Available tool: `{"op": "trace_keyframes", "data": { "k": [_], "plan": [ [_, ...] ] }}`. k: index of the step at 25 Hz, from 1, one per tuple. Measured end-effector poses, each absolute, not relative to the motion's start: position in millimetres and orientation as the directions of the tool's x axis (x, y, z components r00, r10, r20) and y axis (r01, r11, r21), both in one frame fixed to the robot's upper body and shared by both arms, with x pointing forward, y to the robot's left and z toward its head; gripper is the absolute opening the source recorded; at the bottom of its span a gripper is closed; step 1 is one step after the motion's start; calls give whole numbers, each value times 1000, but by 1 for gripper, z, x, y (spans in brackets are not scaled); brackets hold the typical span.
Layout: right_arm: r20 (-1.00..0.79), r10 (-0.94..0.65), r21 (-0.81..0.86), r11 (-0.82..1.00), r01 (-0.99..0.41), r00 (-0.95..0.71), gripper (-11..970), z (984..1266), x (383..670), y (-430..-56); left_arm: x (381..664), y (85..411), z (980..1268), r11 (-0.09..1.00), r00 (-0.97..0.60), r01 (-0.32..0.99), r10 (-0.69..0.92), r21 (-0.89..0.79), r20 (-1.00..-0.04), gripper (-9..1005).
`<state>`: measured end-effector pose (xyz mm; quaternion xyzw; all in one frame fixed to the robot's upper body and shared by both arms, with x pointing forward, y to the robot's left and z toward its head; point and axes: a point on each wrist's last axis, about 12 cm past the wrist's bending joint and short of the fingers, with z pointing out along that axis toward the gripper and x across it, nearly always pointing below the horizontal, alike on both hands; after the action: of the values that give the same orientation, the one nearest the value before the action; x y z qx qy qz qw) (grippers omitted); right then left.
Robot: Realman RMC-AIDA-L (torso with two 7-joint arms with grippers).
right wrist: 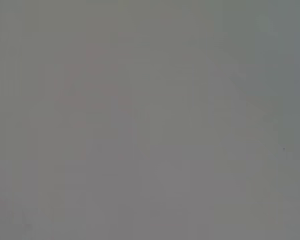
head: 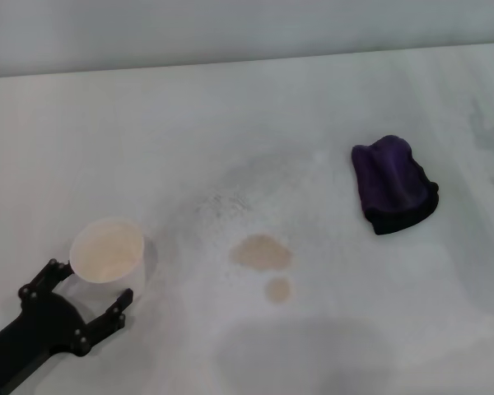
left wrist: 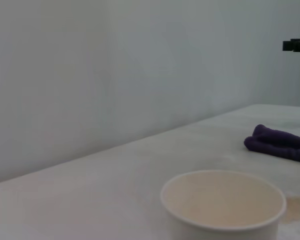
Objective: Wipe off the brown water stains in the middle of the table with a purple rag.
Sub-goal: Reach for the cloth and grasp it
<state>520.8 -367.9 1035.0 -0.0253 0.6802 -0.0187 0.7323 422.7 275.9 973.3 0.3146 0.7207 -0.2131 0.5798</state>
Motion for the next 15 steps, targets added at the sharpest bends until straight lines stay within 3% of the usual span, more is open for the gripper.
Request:
{"op": "trace_keyframes", "data": {
  "k": [15],
  "plan": [
    [-995, -64, -65, 998, -6, 76, 453, 1035, 520, -369, 386, 290, 971, 794, -111, 606, 149, 52, -983, 877]
  ]
}}
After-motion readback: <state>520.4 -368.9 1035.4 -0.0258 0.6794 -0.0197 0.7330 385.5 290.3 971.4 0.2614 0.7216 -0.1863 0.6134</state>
